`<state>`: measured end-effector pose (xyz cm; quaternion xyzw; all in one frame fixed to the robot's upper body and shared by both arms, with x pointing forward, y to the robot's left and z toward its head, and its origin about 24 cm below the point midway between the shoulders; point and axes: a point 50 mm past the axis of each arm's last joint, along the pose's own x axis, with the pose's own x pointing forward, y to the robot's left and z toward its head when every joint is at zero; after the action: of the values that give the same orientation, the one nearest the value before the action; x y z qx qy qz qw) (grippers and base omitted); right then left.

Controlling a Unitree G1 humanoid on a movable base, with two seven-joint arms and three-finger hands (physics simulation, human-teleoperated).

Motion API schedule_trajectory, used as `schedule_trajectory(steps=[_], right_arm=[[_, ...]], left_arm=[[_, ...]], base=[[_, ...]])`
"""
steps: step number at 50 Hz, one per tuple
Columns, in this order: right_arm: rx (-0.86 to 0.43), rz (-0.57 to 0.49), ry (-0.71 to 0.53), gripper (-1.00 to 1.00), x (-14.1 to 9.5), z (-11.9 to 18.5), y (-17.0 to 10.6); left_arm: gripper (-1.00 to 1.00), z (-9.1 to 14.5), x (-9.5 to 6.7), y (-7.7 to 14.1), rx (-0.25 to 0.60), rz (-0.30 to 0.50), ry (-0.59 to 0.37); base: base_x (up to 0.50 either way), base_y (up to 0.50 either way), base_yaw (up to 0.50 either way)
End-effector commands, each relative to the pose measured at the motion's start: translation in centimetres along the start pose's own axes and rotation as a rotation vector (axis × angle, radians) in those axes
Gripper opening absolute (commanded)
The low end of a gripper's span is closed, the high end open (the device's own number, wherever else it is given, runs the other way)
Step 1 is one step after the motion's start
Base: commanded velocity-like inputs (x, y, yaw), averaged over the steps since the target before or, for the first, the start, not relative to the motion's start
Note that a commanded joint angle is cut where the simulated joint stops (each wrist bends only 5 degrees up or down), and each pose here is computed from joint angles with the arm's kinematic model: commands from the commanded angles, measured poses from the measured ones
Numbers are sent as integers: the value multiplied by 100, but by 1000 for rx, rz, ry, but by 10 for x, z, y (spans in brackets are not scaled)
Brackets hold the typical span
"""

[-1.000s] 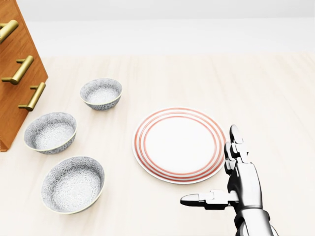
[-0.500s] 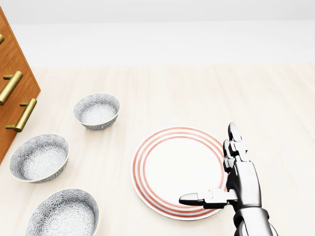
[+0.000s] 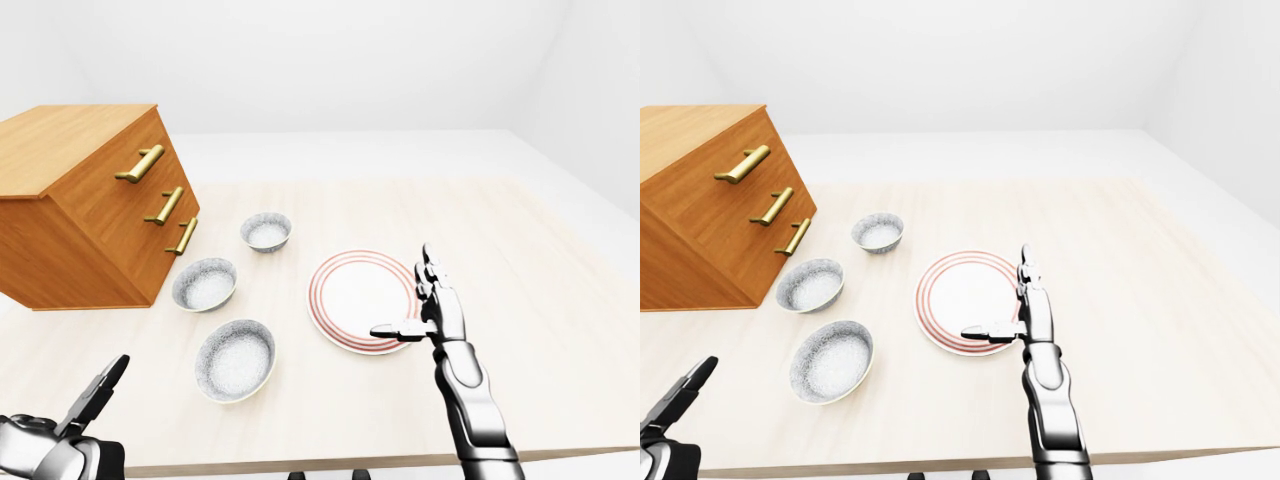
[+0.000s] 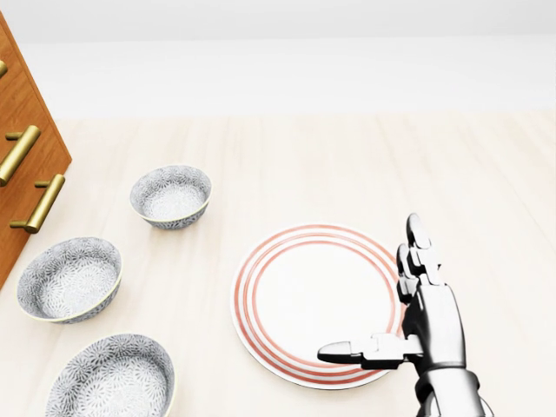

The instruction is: Put the bowl at the front on the plate.

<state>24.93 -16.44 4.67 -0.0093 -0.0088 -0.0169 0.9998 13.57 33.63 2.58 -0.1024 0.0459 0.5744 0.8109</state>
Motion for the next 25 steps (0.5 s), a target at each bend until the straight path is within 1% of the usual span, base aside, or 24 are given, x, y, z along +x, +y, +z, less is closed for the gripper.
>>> schedule_trajectory(steps=[1, 3, 4, 6, 7, 8, 10, 11, 12, 13, 14, 15, 16, 18, 20, 21, 22, 23, 25], right_arm=[[17, 0, -30, 100, -4, 14, 1], [-56, -7, -33, 100, -3, 18, 3], [-123, -12, -87, 100, -3, 31, 7], [-212, -4, -143, 100, 0, 43, 11], [-259, 23, -199, 100, -1, 55, 17], [-334, 44, -268, 100, 2, 70, 25], [-375, 80, -330, 100, 4, 85, 33], [-438, 87, -384, 100, 5, 96, 40], [-484, 101, -412, 100, 7, 102, 45], [-503, 110, -418, 100, 8, 104, 47], [-574, 98, -450, 100, 11, 111, 52], [-668, 125, -476, 100, 12, 116, 60], [-757, 155, -488, 100, 15, 118, 69], [-869, 206, -507, 100, 16, 126, 82], [-942, 231, -489, 100, 18, 127, 88], [-997, 248, -494, 100, 19, 131, 94], [-1033, 246, -480, 100, 21, 132, 97], [-1025, 271, -462, 100, 23, 130, 98], [-1091, 275, -450, 100, 27, 134, 105]], left_arm=[[100, 1, 0, 0, 2, 0, -5], [100, -1, 0, 0, 5, 0, 2], [100, -1, 0, 0, 6, 0, 3], [100, -3, 1, -1, 11, 0, 10], [100, -3, 1, -1, 9, -1, 8], [100, -2, 0, -1, 7, -1, 5], [100, -1, 0, 0, 5, -1, 2], [100, -1, 0, 0, 4, 0, 2], [100, 0, 0, 0, 2, 0, 0], [100, 1, 0, 1, -2, 0, -2], [100, 3, -1, 2, -17, 1, -7], [100, 4, -2, 3, -19, 4, -12], [100, -1, 0, 1, -7, 7, 8], [100, 0, 0, 1, -9, 3, 2], [100, 1, 0, 1, -10, 3, -1], [100, -2, 1, 0, -1, 4, 10], [100, -2, 1, 0, -1, 2, 10], [100, -1, 0, 0, -2, 0, 7], [100, -1, 0, 0, -3, -1, 5]], base=[[0, 0, 0], [0, 0, 0], [0, 0, 0], [0, 0, 0], [0, 0, 0], [0, 0, 0], [0, 0, 0], [0, 0, 0], [0, 0, 0], [0, 0, 0], [0, 0, 0], [0, 0, 0], [0, 0, 0], [0, 0, 0], [0, 0, 0], [0, 0, 0], [0, 0, 0], [0, 0, 0], [0, 0, 0]])
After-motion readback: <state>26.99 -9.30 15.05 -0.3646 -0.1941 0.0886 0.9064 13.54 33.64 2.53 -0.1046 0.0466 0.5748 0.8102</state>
